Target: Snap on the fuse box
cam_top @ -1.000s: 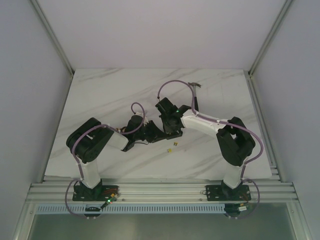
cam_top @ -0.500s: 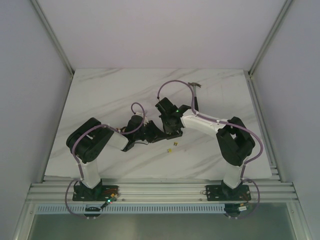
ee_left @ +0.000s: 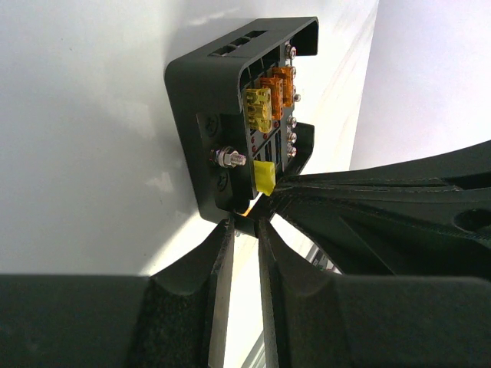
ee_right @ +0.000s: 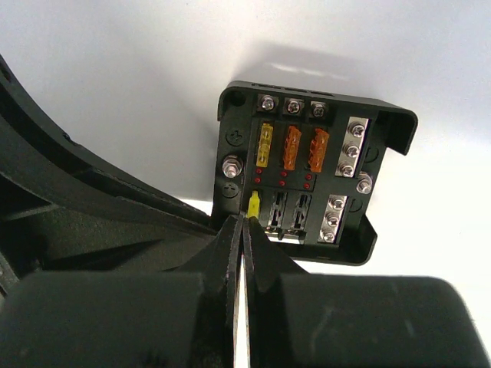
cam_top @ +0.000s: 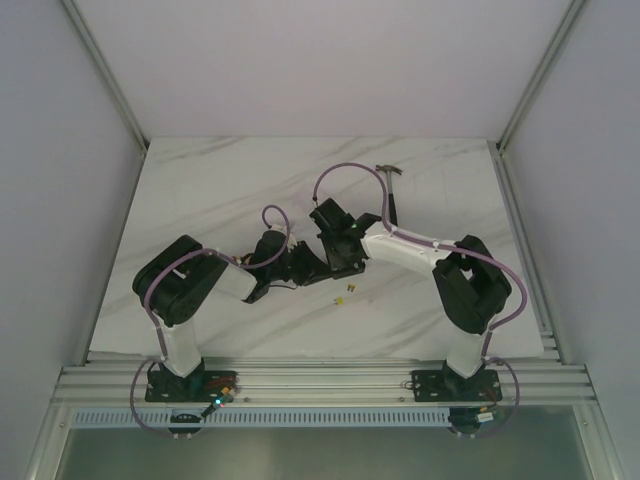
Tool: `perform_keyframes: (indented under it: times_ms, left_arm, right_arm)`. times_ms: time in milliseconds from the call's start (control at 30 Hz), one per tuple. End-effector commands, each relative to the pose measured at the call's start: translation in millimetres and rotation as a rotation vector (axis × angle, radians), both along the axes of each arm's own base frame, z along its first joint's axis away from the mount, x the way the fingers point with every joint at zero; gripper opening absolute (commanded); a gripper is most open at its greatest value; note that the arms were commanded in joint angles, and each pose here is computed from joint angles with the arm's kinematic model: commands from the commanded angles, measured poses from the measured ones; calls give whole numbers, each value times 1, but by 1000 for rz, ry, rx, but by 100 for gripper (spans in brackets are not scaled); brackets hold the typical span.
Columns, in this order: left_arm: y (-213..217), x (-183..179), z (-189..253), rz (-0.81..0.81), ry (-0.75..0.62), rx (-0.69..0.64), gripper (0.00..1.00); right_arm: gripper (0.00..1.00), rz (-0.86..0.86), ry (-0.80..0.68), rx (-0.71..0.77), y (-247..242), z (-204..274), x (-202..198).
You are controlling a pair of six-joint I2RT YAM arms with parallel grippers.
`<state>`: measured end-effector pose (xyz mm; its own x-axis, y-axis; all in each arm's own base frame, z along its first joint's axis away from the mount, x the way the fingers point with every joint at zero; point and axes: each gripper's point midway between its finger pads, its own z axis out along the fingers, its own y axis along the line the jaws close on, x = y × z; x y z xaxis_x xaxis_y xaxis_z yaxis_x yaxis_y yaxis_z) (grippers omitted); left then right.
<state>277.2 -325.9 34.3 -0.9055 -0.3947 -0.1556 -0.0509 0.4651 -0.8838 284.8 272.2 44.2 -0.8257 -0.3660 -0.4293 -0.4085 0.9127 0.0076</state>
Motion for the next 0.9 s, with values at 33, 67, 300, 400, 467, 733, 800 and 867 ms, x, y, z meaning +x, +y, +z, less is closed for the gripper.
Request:
perform_keyframes:
  times_ms: [33,67,300,400,467,733,800,867]
  left_arm:
    - [5,-8,-25,9,56,62,27]
    - [5,-8,-24,7,54,61,27]
    - [4,-8,-25,2,55,62,27]
    - [4,-9,-25,3,57,61,27]
    - [4,-8,-24,1,54,60,27]
    - [3,-9,-24,-1,53,57,27]
    - [3,-9,-24,-1,55,58,27]
    - [3,-9,-25,-1,56,59,27]
  right_arm:
    - [0,29,274,-227,-44,-66,-65]
    - [0,32,241,-203,-37,-57,-57]
    - [14,40,19,-11,6,27,-10]
    - [17,25,-25,17,10,46,-1]
    - [17,9,-41,13,8,50,4]
    - [23,-48,-26,-6,-4,35,20]
    - [23,-47,-11,-2,-3,30,21]
    - [23,-42,2,-1,-2,25,20]
